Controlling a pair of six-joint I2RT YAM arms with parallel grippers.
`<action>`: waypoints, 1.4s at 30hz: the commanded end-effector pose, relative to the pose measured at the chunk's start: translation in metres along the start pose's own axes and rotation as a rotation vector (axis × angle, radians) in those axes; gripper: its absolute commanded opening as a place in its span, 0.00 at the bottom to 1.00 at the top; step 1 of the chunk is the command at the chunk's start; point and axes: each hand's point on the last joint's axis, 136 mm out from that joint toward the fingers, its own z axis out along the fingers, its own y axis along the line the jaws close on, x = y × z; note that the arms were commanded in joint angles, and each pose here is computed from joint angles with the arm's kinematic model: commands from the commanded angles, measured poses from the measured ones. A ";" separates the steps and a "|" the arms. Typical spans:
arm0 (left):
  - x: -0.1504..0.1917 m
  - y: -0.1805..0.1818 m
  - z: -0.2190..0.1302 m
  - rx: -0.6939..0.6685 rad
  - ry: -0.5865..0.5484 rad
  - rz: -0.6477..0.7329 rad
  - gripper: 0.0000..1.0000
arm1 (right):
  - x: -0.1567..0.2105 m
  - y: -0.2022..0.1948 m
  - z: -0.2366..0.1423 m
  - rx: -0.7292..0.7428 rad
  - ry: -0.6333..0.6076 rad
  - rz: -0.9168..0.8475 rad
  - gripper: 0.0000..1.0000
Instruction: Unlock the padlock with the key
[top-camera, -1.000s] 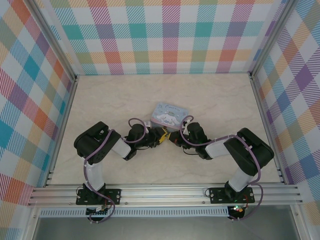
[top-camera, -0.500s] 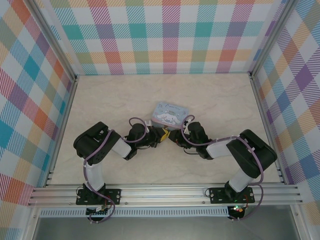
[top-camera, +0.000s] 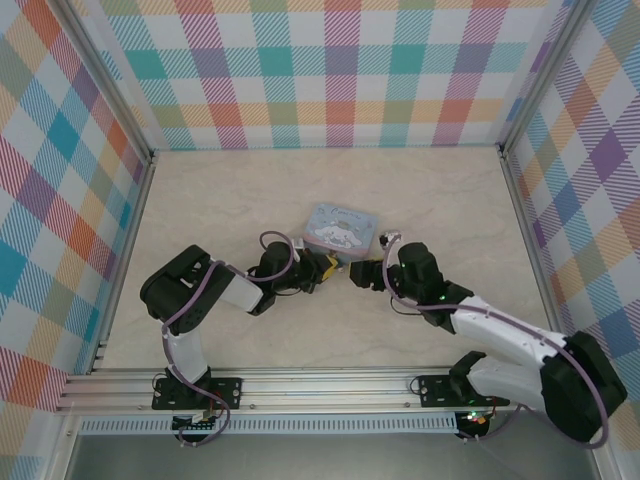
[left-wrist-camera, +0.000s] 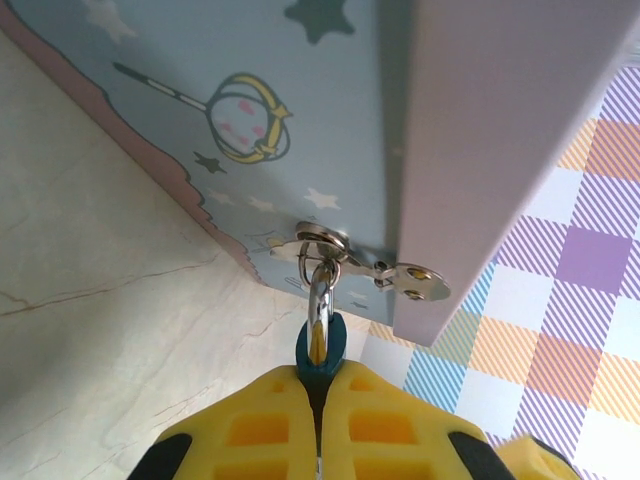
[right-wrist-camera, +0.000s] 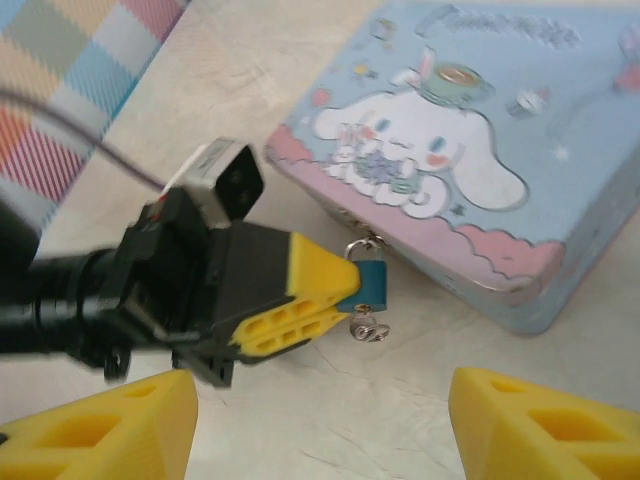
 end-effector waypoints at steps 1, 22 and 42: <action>0.003 -0.027 0.000 0.054 0.016 0.031 0.00 | 0.002 0.007 -0.011 0.076 0.019 -0.418 0.70; 0.004 -0.039 -0.005 0.047 0.030 0.022 0.00 | 0.023 0.012 0.038 0.291 -0.014 -1.406 0.60; 0.005 -0.046 -0.011 0.045 0.020 0.025 0.00 | 0.020 -0.006 0.072 0.204 0.016 -1.302 0.37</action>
